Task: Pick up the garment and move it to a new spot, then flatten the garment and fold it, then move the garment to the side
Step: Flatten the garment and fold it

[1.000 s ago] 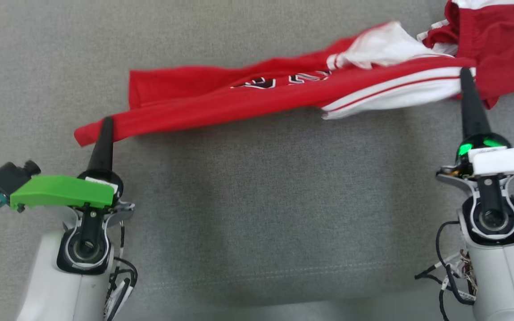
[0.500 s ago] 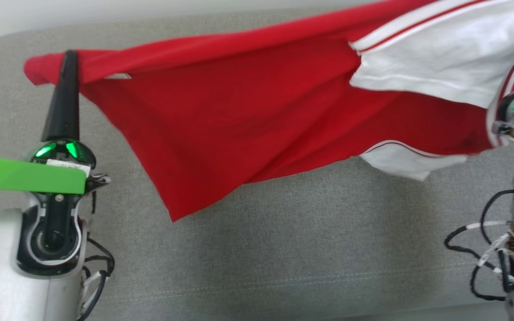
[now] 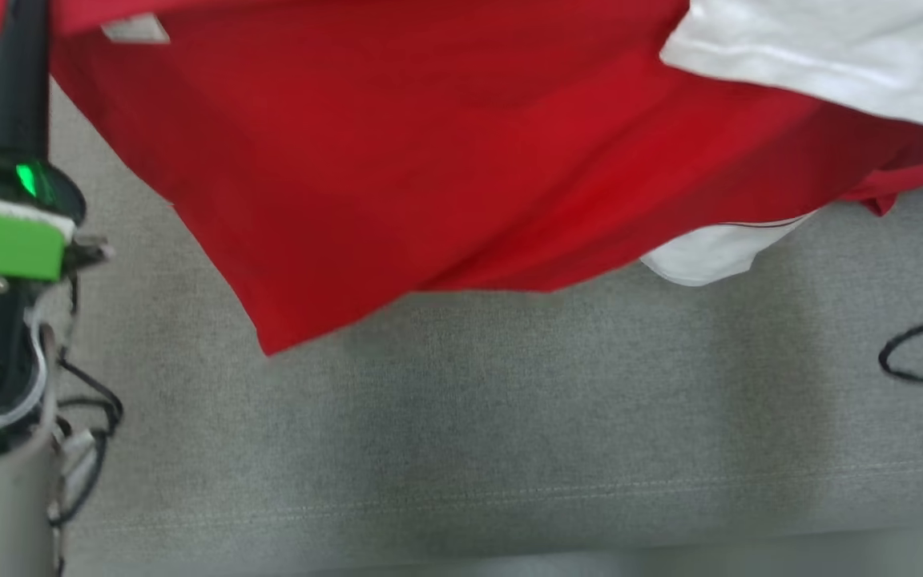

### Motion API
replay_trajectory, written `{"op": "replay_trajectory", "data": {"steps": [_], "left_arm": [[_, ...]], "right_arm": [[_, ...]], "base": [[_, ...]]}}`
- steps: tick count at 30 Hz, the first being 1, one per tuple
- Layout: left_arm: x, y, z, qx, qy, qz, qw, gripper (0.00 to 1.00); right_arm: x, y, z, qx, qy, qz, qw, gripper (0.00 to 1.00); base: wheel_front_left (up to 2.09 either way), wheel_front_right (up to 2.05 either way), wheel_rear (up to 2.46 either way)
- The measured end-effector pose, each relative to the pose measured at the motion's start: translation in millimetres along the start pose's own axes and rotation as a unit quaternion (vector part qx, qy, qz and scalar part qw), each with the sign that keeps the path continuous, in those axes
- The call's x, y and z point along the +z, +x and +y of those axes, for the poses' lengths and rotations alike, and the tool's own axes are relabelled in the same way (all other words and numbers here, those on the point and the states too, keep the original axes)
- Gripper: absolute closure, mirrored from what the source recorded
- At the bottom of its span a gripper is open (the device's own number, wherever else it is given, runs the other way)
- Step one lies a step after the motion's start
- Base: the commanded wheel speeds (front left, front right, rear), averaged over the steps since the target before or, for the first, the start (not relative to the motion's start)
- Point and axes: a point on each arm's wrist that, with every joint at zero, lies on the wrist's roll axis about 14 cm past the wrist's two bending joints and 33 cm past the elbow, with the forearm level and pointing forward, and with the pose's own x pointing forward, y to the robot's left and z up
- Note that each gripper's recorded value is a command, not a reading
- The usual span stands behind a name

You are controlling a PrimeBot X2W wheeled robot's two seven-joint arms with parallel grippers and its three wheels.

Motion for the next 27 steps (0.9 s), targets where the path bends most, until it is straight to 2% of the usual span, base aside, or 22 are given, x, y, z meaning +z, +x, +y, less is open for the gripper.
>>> {"op": "replay_trajectory", "data": {"steps": [3, 7, 9, 11, 13, 16, 19, 22, 24, 27], "left_arm": [[-5, 17, 13, 0.008, 0.013, 0.024, 1.0, 1.0], [-18, 40, 49, 0.051, 0.045, 0.06, 0.996, 1.0], [-30, 47, 73, 0.078, 0.081, 0.088, 0.99, 1.0], [-40, 57, 89, 0.096, 0.087, 0.101, 0.986, 1.0], [-48, 71, 93, 0.097, 0.094, 0.104, 0.985, 1.0], [-36, 100, 88, 0.083, 0.114, 0.068, 0.988, 1.0], [-8, 131, 74, 0.058, 0.129, 0.004, 0.99, 1.0], [5, 152, 66, 0.039, 0.136, -0.035, 0.989, 1.0], [-2, 158, 77, 0.048, 0.135, -0.036, 0.989, 1.0], [-26, 157, 109, 0.079, 0.131, -0.014, 0.988, 1.0]], "right_arm": [[-7, 14, -33, -0.036, 0.003, 0.015, 0.999, 1.0], [-23, 33, -86, -0.094, -0.027, 0.046, 0.994, 1.0], [-35, 39, -125, -0.14, -0.045, 0.061, 0.987, 1.0], [-48, 36, -167, -0.194, -0.056, 0.076, 0.976, 1.0], [-57, 40, -191, -0.221, -0.062, 0.077, 0.97, 1.0], [-60, 79, -188, -0.2, -0.057, 0.051, 0.977, 1.0], [-57, 128, -154, -0.135, -0.057, 0.021, 0.989, 1.0], [-46, 160, -131, -0.088, -0.066, -0.008, 0.994, 1.0], [-44, 171, -128, -0.074, -0.063, -0.018, 0.995, 1.0], [-59, 173, -150, -0.089, -0.049, -0.004, 0.995, 1.0]], "base": [[0.0, 0.0, 0.0], [0.0, 0.0, 0.0], [0.0, 0.0, 0.0], [0.0, 0.0, 0.0], [0.0, 0.0, 0.0], [0.0, 0.0, 0.0], [0.0, 0.0, 0.0], [0.0, 0.0, 0.0], [0.0, 0.0, 0.0], [0.0, 0.0, 0.0]]}}
